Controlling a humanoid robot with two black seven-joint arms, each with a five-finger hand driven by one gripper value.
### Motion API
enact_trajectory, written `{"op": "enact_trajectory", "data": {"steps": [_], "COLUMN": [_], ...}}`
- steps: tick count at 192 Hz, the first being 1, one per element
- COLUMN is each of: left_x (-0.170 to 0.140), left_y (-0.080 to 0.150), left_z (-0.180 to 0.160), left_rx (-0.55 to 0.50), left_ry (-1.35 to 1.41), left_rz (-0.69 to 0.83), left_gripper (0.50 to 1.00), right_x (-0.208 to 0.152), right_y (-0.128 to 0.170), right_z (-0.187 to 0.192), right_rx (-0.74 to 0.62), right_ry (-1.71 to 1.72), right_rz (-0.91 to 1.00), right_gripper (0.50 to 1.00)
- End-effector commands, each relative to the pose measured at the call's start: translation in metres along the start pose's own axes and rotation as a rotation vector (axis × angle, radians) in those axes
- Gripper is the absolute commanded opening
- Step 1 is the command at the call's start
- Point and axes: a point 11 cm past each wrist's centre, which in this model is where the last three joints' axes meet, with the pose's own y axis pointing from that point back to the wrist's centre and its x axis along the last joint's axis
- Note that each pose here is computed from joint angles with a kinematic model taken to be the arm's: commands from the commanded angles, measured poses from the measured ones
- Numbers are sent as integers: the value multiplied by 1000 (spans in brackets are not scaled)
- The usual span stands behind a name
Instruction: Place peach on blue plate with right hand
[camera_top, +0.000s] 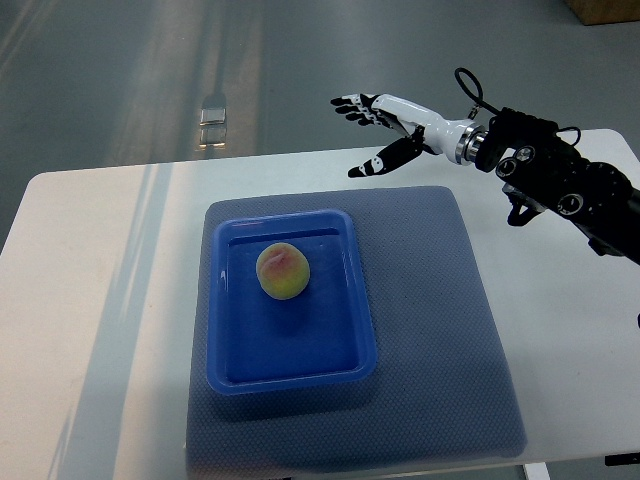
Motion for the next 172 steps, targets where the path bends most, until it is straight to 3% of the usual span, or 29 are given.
{"op": "enact_trajectory", "data": {"steps": [1, 22, 49, 125, 172], "left_x": [0, 0, -1, -2, -2], "left_y": [0, 0, 0, 0, 0], "left_z": [0, 0, 0, 0, 0], "left_rx": [0, 0, 0, 0, 0], "left_ry": [0, 0, 0, -1, -1], "left_rz": [0, 0, -2, -5, -5], "left_gripper": [1000, 1000, 1000, 1000, 1000], "right_x": [17, 44, 53, 47, 42], "right_y": [5, 16, 25, 41, 43], "right_z": [10, 28, 47, 78, 84], "right_rx": [-36, -82, -113, -132, -122], "right_ry": [-146, -402, -596, -939, -957], "right_rz": [131, 337, 442, 552, 559], "right_gripper": [928, 928, 930, 932, 932]}}
